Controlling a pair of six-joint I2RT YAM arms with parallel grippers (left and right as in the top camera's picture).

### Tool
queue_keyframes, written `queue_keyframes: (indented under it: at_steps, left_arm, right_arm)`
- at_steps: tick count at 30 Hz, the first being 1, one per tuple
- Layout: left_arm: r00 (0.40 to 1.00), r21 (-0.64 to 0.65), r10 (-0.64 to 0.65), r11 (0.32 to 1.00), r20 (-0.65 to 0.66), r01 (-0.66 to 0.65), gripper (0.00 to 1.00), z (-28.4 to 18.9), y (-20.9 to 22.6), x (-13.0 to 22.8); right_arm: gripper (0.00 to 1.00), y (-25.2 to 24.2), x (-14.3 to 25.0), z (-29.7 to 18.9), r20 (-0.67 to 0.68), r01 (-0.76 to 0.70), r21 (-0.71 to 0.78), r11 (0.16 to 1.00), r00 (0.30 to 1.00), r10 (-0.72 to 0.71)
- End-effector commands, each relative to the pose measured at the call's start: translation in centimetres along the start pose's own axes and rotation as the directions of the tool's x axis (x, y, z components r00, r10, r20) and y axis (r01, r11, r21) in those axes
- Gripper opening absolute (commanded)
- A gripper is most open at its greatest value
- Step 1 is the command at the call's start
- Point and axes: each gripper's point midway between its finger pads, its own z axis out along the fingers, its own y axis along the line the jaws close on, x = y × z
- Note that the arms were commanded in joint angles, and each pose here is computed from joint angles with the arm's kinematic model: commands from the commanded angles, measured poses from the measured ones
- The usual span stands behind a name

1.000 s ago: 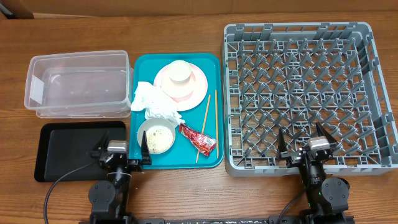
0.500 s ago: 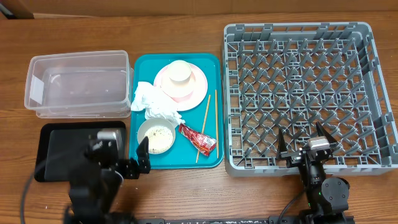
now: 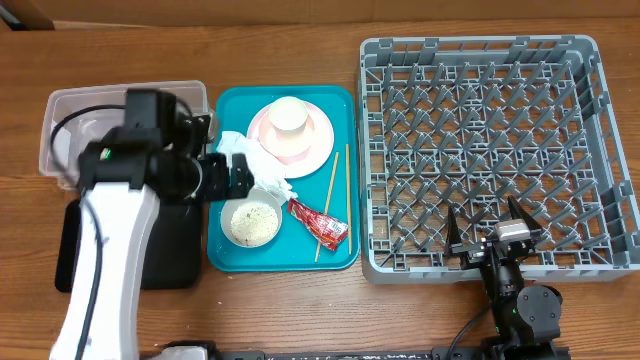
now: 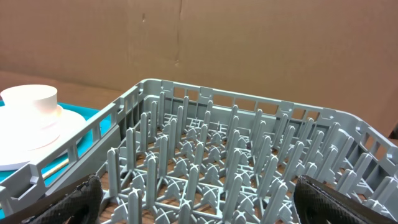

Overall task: Sort waste into correct bins and load items into the dishwasher
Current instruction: 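Reach the left gripper to the white tissue and grasp it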

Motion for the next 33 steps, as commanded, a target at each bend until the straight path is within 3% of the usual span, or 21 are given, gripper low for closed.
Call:
queue_keyframes:
  at_steps: [1, 4, 6, 12, 16, 23, 26, 33]
  left_arm:
    - [0.997, 0.023, -0.045, 0.999, -0.064, 0.046, 0.70, 1.8, -0.3, -0.4]
    - [0.990, -0.062, -0.130, 0.990, -0.060, 0.127, 0.60, 3.1, 1.4, -1.2]
    - [0.983, -0.114, -0.178, 0.978, -0.035, 0.173, 0.59, 3.5, 2.4, -1.8]
    - [0.967, -0.134, -0.253, 0.958, 0.033, 0.255, 0.66, 4.4, 2.3, -3.5]
    - [0.964, -0.130, -0.256, 0.956, 0.068, 0.263, 0.66, 5.1, 1.6, -4.5]
    - [0.942, -0.236, -0.311, 0.913, 0.128, 0.333, 0.65, 7.7, 2.3, -5.5]
    - [0.914, -0.248, -0.390, 0.880, 0.114, 0.406, 0.64, 9.5, 2.7, -5.4]
    - [0.906, -0.269, -0.421, 0.869, 0.038, 0.415, 0.65, 13.3, 3.4, -4.9]
  right_arm:
    - [1.00, -0.2, 0.2, 0.0, 0.002, 0.003, 0.012, 1.000, 1.000, -0.003]
    - [1.00, -0.2, 0.2, 0.0, 0.002, 0.003, 0.012, 1.000, 1.000, -0.003]
    - [1.00, -0.2, 0.2, 0.0, 0.002, 0.003, 0.012, 1.000, 1.000, -0.003]
    - [1.00, -0.2, 0.2, 0.0, 0.002, 0.003, 0.011, 1.000, 1.000, -0.003]
    - [1.00, -0.2, 0.2, 0.0, 0.002, 0.003, 0.011, 1.000, 1.000, -0.003]
    - [1.00, -0.2, 0.2, 0.0, 0.002, 0.003, 0.012, 1.000, 1.000, -0.003]
    - [1.00, -0.2, 0.2, 0.0, 0.002, 0.003, 0.012, 1.000, 1.000, -0.003]
    - [1.00, -0.2, 0.2, 0.0, 0.002, 0.003, 0.012, 1.000, 1.000, -0.003]
